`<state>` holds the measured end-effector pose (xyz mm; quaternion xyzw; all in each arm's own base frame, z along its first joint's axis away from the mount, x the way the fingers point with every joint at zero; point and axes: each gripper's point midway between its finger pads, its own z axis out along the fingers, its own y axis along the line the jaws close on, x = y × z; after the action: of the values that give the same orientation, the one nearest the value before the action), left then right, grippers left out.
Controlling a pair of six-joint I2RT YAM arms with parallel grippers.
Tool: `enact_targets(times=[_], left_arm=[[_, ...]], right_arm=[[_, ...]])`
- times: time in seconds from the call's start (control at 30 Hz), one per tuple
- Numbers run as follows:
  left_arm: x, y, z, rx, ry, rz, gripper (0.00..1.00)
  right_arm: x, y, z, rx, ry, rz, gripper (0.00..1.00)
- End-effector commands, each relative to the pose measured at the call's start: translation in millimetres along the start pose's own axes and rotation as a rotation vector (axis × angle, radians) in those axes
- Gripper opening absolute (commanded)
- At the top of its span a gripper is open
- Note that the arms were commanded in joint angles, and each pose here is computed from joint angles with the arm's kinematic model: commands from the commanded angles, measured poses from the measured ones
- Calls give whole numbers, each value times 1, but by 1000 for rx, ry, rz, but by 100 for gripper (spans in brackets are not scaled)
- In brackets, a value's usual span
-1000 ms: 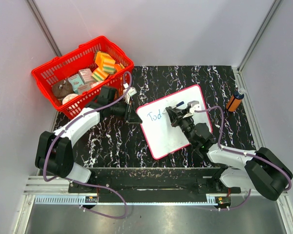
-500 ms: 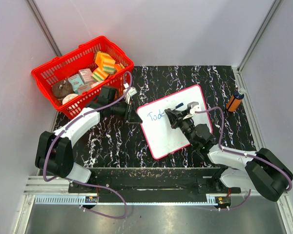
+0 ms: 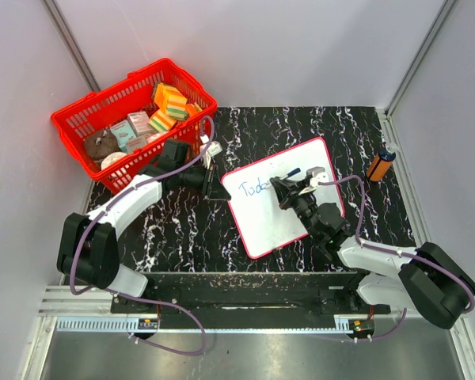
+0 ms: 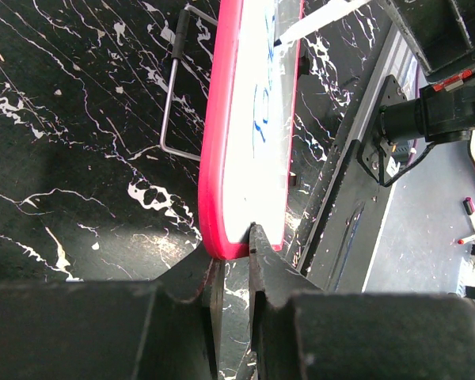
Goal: Write a sentence on the whiteboard
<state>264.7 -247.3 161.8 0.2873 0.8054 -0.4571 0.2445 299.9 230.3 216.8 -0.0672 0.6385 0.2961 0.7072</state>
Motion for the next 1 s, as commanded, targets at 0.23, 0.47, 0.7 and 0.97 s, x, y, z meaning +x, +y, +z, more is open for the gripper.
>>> enact_targets(times=[0.23, 0.47, 0.7, 0.97], left_arm=[[55, 8, 13, -31, 182, 68, 0], [54, 7, 13, -30, 181, 69, 0], [55, 8, 13, -33, 181, 70, 0], [56, 8, 13, -33, 183, 71, 0]], right_arm=[[-24, -8, 14, 62, -77, -19, 0], [-23, -6, 15, 54, -76, -10, 0], [-17, -4, 10, 37, -55, -1, 0], [-11, -6, 4, 33, -39, 1, 0]])
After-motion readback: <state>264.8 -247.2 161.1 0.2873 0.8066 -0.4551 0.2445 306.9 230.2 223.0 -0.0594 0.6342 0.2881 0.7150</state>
